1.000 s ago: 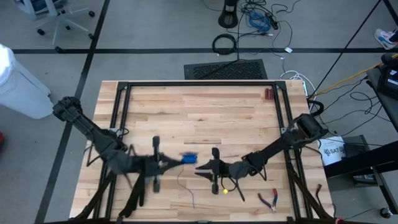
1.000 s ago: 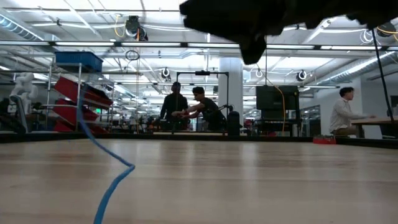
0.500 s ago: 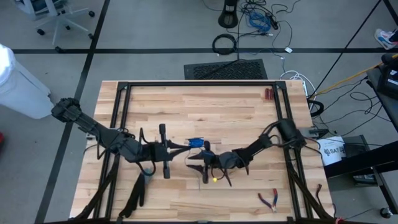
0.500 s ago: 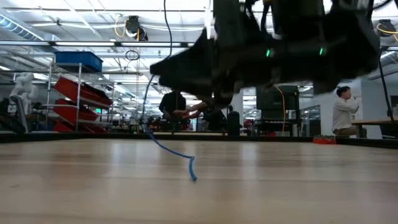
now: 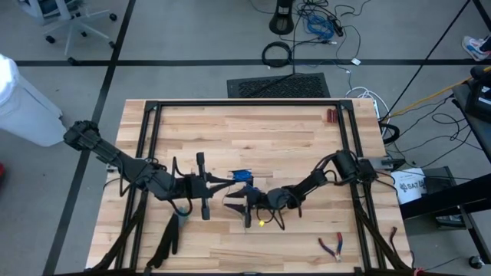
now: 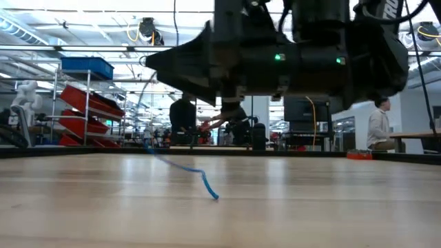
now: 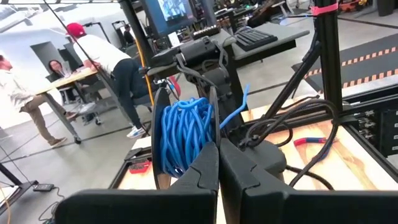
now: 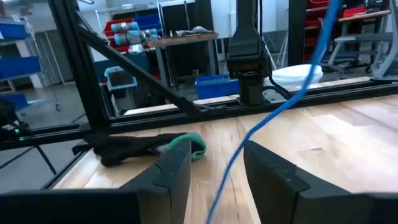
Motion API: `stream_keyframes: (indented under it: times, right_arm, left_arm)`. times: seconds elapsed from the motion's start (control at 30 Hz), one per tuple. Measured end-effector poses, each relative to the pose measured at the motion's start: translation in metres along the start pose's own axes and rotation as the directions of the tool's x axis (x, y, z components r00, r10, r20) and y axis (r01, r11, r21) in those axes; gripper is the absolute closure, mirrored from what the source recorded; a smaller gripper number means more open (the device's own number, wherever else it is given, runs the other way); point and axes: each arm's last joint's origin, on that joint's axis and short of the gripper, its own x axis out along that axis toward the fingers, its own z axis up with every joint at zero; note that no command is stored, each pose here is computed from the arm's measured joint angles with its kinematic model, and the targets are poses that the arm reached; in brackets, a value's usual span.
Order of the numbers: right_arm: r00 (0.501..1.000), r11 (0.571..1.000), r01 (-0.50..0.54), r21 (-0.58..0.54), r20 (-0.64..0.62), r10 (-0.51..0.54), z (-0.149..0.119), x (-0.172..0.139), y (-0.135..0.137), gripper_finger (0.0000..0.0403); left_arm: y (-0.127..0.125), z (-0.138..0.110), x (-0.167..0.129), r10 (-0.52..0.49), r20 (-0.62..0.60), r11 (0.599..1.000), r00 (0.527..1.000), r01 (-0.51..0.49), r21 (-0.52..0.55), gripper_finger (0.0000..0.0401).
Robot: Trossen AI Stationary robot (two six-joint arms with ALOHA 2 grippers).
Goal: Coil cords
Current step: Coil the blue wire onto the black spool
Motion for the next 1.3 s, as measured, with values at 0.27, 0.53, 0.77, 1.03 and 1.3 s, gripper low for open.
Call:
stream_keyframes:
  times: [0.27,0.53,0.77,1.03,1.3]
  right_arm:
    - [0.998,0.999,0.019,-0.036,-0.059,-0.021,0.0,0.011,0.003,0.0294]
    - [0.997,0.998,0.035,-0.051,-0.062,-0.038,-0.001,0.01,0.006,0.0371]
    - [0.996,0.996,0.059,-0.063,-0.061,-0.063,-0.002,0.006,0.014,0.0401]
    - [0.995,0.998,0.002,-0.07,-0.101,-0.009,-0.004,-0.004,0.039,0.0402]
    - [0.949,0.98,-0.032,-0.197,-0.315,-0.033,0.027,-0.036,0.081,0.0403]
  left_arm:
    - [-0.006,0.002,-0.004,-0.023,0.008,1.0,1.0,0.023,0.002,0.0401]
    - [-0.011,0.004,-0.008,-0.046,0.016,0.999,0.999,0.046,0.003,0.0401]
    - [-0.017,0.005,-0.013,-0.065,0.019,0.998,0.998,0.065,0.008,0.0401]
    - [-0.028,0.001,-0.021,-0.119,-0.029,0.991,0.992,0.121,0.056,0.0401]
    - [-0.034,-0.001,-0.029,-0.148,-0.06,0.987,0.987,0.152,0.059,0.0401]
